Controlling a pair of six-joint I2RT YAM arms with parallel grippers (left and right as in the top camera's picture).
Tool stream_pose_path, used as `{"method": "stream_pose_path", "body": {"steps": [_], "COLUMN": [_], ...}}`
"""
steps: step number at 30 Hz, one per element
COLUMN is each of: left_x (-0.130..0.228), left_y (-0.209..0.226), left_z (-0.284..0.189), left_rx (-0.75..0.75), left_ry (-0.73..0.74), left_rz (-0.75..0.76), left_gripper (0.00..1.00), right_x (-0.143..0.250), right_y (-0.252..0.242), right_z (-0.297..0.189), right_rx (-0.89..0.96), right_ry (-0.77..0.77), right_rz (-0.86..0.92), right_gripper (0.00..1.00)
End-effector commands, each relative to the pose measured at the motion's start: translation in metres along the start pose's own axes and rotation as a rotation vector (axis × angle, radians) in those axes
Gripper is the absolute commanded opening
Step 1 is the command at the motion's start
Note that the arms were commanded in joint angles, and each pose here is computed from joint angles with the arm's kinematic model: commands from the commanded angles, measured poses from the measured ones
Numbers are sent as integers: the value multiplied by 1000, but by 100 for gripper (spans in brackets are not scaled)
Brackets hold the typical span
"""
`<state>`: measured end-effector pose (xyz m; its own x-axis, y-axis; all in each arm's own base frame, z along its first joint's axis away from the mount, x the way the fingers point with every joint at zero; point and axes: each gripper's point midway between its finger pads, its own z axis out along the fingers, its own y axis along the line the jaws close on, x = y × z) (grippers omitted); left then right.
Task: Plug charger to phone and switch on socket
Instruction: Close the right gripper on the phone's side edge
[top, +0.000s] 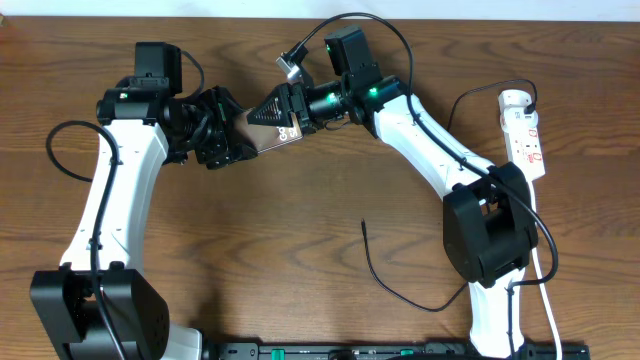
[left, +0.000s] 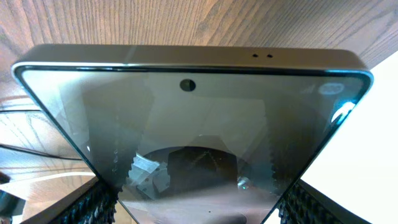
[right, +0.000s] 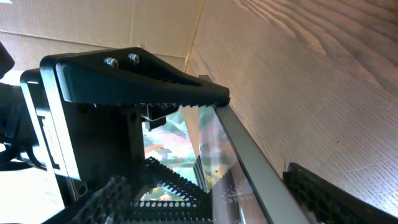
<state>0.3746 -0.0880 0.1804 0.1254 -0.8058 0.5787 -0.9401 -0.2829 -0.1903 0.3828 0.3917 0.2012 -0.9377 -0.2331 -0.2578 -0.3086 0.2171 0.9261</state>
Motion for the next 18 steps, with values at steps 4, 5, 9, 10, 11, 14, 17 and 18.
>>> {"method": "stream_pose_path", "body": {"steps": [4,5,9,10,11,14,17,18], "left_x": [11,11,20,22,22,23,23,24], "left_y": [0,0,-2,-3,-2,-2,-2,-2], "left_z": [-3,-3,-3,-3,-3,-3,-3,-4], "left_rx": [-3,-4,-2,0,-1,-2,-3,-5], "left_ry": [48,49,94,105,108,111,115,121], "left_rz": [-34,-35,-22,-18,-18,-2,1,1], "left_gripper": [7,8,7,7,7,8,7,7], "right_x": [0,0,0,0,0,0,0,0], "right_y": [11,11,11,12,12,13,14,16], "right_z": [0,0,0,1,1,1,0,-1], "right_rx": [-24,-24,-25,-25,-25,-32,-37,-49], "right_ry": [10,10,10,11,11,13,14,19], "right_rz": [-27,-27,-26,-23,-22,-26,-14,-20], "right_gripper": [73,73,73,74,73,74,74,74]}}
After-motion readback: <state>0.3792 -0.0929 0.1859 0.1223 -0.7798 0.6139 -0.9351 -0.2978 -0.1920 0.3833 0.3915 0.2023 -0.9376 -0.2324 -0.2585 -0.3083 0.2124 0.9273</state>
